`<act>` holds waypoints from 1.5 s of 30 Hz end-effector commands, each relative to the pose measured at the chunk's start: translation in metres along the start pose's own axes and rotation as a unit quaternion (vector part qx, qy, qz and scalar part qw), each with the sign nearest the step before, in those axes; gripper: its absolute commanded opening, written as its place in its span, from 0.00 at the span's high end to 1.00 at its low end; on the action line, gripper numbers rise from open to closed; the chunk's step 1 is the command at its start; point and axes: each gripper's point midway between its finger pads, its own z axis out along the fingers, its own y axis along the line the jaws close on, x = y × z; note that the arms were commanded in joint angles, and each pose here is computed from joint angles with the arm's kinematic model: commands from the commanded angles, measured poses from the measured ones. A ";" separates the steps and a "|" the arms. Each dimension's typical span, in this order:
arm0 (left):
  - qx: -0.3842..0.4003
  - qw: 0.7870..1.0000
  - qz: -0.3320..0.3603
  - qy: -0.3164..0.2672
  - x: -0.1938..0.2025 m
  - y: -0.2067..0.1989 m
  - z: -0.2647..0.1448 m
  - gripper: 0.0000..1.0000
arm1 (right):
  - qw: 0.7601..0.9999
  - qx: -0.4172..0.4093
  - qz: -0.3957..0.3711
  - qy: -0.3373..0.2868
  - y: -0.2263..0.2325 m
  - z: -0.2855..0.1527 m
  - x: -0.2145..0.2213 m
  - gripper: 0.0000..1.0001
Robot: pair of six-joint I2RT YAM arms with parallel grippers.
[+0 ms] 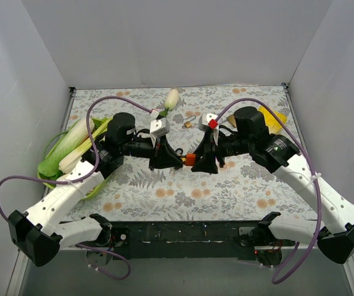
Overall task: Lock with the key
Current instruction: Lock the lock, then place the key at the center of the board.
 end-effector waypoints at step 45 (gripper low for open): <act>0.012 0.999 0.031 -0.015 -0.008 0.009 -0.006 1.00 | 0.999 0.001 -0.038 0.023 -0.011 -0.031 0.003 0.80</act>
